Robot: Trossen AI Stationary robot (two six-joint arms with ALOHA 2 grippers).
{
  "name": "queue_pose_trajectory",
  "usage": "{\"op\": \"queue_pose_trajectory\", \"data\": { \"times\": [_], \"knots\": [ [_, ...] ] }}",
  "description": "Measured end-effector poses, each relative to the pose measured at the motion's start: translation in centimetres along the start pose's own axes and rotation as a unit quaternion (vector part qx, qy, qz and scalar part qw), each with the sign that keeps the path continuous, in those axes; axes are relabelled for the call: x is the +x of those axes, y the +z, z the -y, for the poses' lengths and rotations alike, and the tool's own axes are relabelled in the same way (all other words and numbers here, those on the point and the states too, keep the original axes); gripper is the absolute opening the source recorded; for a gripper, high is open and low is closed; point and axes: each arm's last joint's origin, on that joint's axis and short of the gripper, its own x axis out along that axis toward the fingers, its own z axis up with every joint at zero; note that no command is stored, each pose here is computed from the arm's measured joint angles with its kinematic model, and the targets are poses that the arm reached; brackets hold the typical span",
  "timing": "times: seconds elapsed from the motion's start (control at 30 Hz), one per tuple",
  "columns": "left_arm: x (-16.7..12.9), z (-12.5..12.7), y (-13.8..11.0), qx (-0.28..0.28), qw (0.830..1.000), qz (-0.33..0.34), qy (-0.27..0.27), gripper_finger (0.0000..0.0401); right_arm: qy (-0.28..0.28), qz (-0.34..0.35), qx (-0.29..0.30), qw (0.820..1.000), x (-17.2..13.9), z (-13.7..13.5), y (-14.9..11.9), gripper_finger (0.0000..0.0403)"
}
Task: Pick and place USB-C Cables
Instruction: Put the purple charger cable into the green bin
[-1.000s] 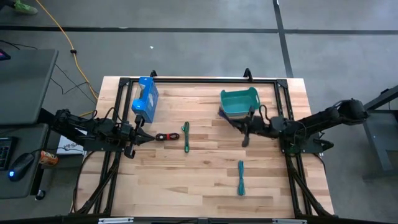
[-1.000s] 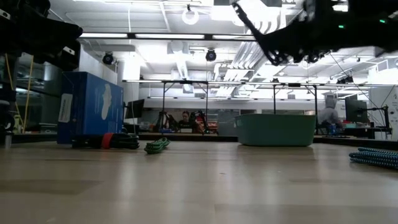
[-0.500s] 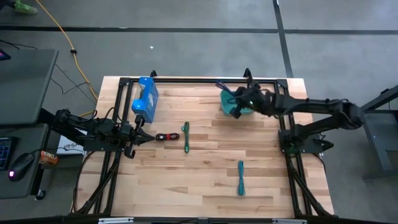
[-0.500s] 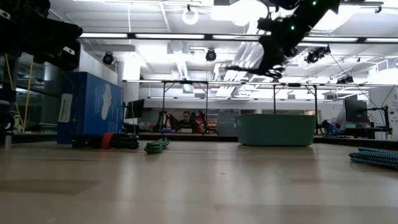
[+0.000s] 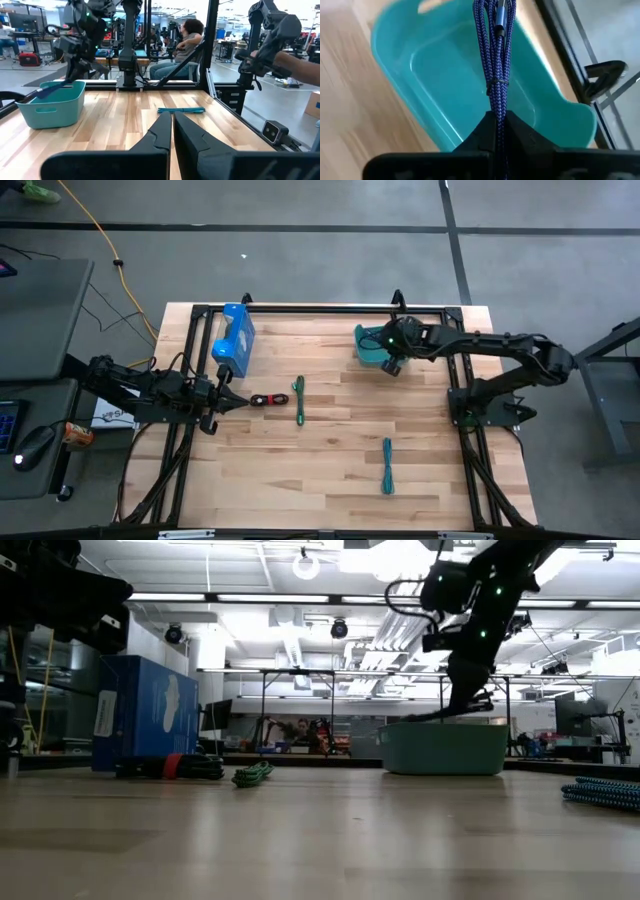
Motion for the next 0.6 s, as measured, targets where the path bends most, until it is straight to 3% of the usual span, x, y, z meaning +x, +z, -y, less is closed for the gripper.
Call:
{"op": "queue_pose_trajectory", "data": {
  "times": [0.33,0.6],
  "knots": [
    [0.0,0.0,0.0,0.000,1.000,0.000,0.000,0.0000,-0.006,-0.044,-0.058,0.997,4.4,0.1,0.5,0.0000],
    [0.0,0.0,0.0,0.000,1.000,0.000,0.000,0.0000,0.032,-0.047,-0.047,0.997,6.5,0.4,0.6,0.0000]
  ]
}}
